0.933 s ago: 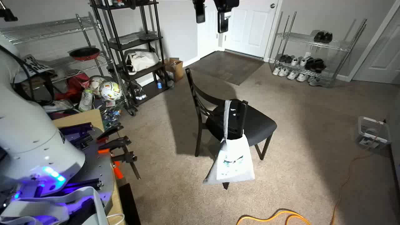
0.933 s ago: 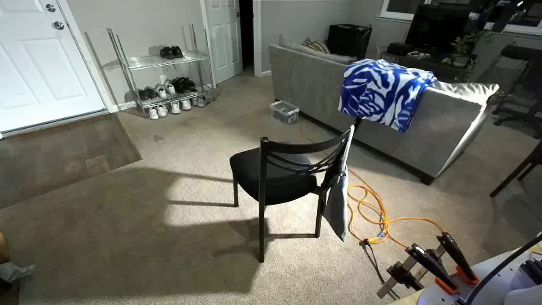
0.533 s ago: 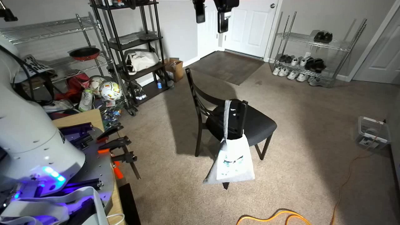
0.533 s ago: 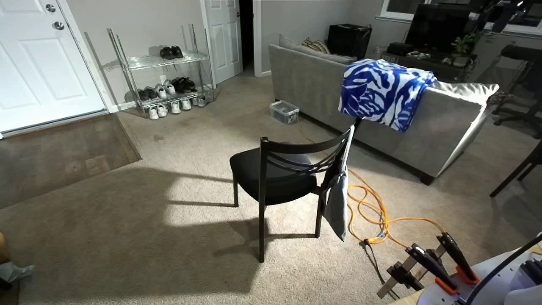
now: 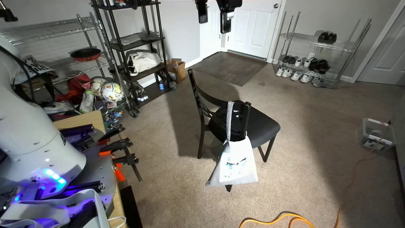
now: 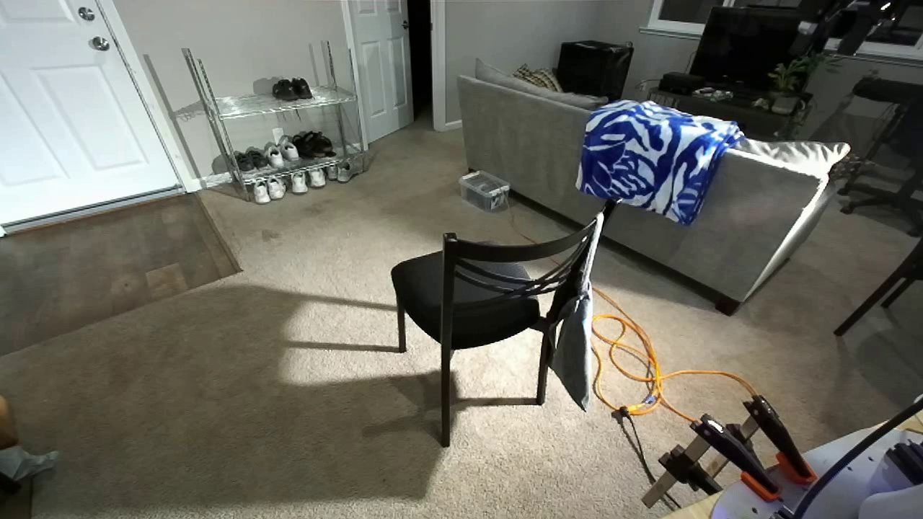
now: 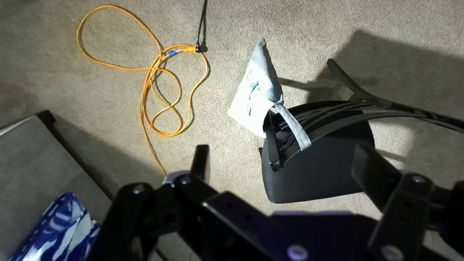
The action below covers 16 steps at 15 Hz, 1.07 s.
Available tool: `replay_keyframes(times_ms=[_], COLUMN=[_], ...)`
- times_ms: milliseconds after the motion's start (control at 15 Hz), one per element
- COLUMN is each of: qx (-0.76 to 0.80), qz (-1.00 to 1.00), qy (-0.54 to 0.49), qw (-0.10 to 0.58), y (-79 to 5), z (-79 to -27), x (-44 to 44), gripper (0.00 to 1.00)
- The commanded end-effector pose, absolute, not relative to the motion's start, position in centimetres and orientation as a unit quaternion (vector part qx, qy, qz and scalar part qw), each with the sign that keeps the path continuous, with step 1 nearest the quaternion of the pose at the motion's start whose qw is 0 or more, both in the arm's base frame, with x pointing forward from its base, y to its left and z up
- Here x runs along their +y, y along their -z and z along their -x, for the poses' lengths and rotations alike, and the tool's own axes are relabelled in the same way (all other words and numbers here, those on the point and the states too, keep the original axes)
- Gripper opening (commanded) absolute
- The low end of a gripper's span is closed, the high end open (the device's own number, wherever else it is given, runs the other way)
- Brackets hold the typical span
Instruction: Remove the grey tote bag from the right side to the left side of the chair
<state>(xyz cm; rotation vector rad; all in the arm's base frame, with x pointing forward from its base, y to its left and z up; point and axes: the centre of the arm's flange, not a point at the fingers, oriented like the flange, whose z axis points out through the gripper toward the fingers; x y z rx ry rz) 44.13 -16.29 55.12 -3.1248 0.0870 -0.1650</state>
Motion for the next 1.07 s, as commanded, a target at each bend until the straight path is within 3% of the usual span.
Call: replay_keyframes(times_ms=[0,1000], qx=[0.028,-0.021], qz=[0.998,0.999], qy=[0.053,0.042], qw=[0.006,-0.009], y=[-55.1,-53.0], z=[-44.1,-46.3], x=[-16.3,-13.1], gripper=[1.00,1.00])
